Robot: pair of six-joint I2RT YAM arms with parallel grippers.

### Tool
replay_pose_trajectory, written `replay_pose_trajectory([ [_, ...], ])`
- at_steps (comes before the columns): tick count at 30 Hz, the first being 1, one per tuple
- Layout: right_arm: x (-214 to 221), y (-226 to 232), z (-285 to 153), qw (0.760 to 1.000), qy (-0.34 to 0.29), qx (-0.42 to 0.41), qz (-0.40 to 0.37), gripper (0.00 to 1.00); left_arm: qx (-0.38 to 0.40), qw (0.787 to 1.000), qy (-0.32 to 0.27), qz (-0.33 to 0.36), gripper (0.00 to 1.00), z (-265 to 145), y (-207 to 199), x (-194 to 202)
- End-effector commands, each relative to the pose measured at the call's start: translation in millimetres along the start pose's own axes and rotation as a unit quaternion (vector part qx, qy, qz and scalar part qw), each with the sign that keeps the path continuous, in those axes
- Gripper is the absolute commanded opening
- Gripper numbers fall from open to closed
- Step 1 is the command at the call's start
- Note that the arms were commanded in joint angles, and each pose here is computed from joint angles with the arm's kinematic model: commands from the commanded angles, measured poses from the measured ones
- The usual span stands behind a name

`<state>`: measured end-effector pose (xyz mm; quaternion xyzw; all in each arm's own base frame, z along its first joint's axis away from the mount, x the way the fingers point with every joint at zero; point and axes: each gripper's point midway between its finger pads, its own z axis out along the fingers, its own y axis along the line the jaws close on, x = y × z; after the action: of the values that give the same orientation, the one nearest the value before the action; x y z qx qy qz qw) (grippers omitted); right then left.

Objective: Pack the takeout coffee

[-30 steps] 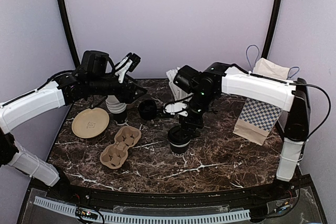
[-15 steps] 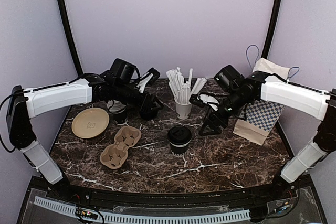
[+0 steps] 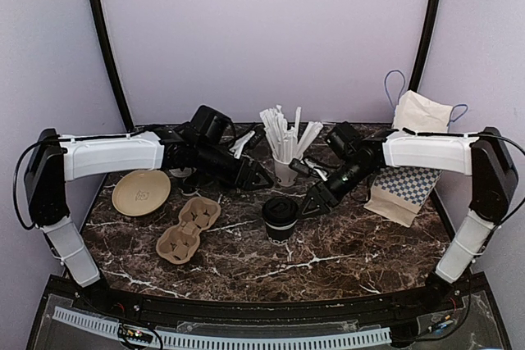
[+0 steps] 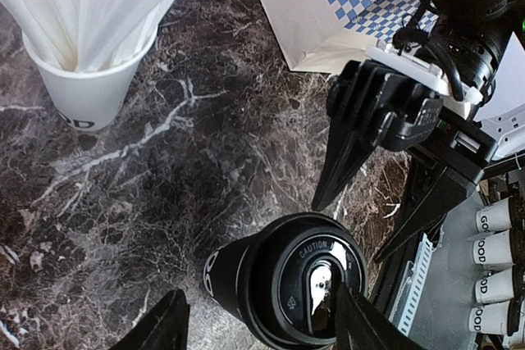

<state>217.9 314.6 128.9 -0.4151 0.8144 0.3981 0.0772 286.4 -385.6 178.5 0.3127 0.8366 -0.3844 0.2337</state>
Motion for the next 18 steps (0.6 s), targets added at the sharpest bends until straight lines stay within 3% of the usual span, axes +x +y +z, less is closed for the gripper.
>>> replay_pose_trajectory([
  [1, -18, 5, -5, 0.999, -0.026, -0.033, 0.007, 0.57, 0.012, 1.0, 0.017, -0.018, 0.63, 10, -2, 9],
  [18, -13, -7, 3, 0.997, -0.016, -0.061, 0.045, 0.45, 0.035, 0.997, 0.062, -0.036, 0.4, 31, 1, 37],
])
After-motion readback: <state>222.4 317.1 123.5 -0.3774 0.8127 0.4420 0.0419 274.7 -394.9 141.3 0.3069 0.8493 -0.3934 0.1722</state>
